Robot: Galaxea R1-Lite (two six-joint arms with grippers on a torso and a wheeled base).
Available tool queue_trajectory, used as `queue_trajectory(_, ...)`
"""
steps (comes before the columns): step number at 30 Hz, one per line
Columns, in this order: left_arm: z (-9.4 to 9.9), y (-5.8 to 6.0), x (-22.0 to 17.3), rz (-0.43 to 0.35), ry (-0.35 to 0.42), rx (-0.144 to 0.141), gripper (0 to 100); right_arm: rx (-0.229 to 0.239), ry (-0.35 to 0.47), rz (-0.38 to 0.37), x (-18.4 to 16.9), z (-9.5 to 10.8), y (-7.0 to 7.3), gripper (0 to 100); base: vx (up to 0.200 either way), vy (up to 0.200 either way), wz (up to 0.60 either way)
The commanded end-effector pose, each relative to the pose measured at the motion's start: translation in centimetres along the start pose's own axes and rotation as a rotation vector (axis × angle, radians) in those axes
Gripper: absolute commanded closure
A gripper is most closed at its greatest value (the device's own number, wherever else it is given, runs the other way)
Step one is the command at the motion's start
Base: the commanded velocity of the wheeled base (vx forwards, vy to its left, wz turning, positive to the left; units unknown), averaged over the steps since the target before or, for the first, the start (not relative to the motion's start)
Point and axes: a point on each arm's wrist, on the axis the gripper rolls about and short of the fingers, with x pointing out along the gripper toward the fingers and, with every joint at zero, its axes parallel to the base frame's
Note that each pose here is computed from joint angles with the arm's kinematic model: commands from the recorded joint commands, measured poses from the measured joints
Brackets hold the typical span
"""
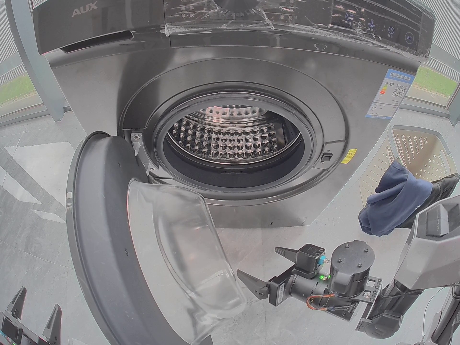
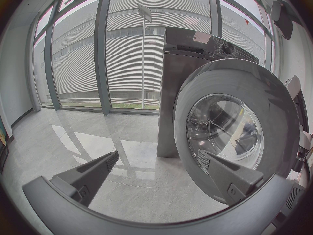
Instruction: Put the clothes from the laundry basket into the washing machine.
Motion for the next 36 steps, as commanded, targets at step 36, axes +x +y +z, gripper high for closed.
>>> queue_trajectory(36,-0.5,0.0,0.0,0.001,0.000,0.002,0,0.017,-0.067,0.041,4.9,0.1,1.7,0,-0.100,0.000,0.00)
